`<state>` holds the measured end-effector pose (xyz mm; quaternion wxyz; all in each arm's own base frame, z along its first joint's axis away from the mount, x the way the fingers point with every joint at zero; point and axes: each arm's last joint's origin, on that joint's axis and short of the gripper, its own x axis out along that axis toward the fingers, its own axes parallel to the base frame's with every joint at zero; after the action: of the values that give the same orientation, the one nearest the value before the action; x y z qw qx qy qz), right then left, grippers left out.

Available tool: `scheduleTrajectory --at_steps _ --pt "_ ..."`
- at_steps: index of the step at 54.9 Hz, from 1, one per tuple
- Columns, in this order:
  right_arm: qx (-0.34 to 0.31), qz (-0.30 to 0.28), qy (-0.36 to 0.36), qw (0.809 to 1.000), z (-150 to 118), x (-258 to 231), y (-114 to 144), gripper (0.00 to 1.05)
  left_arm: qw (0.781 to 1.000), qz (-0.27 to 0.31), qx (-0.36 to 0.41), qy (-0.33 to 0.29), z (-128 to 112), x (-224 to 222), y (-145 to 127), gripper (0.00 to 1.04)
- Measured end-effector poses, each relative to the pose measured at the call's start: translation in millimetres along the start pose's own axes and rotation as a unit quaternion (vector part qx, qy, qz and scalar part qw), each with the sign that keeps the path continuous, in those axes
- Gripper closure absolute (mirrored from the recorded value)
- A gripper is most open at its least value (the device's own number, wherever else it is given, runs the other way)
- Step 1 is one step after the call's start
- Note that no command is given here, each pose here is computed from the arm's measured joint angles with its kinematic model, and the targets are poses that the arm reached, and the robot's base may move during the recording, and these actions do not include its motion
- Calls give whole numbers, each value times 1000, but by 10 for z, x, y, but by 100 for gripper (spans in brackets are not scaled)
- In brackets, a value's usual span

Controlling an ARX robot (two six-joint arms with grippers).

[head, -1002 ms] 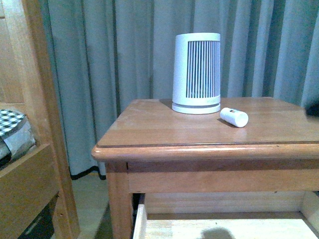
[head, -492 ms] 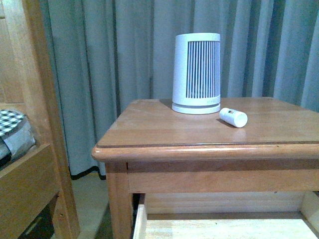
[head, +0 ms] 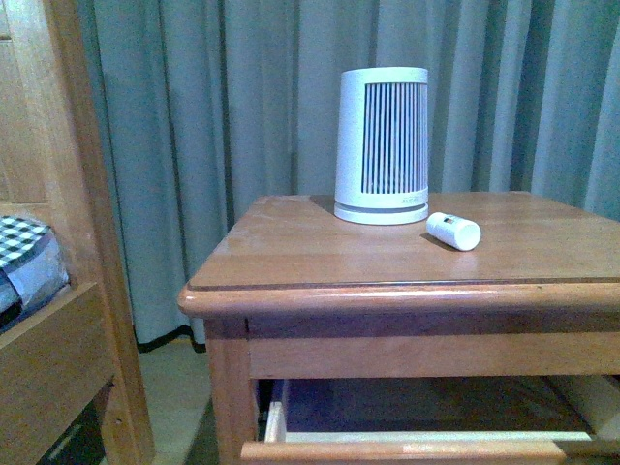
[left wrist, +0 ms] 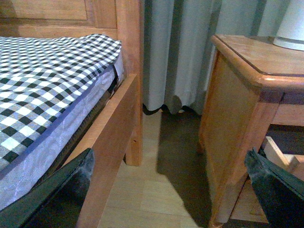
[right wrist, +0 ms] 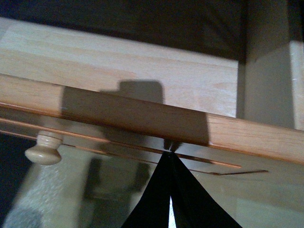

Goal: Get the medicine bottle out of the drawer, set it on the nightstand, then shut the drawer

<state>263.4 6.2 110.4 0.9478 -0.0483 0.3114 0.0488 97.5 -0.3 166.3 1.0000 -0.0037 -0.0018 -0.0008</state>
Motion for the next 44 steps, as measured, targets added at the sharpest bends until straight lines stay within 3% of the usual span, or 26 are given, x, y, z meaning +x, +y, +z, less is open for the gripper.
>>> scheduleTrajectory --at_steps 12,28,35,44 --pt "-70 -16 11 997 225 607 -216 102 1000 0 0 0 0 0 0 7" --pt "-96 14 -35 995 237 612 -220 102 1000 0 0 0 0 0 0 7" --pt "-72 40 -53 995 301 341 -151 102 1000 0 0 0 0 0 0 7" --pt "23 88 -48 995 334 -177 -72 102 1000 0 0 0 0 0 0 7"
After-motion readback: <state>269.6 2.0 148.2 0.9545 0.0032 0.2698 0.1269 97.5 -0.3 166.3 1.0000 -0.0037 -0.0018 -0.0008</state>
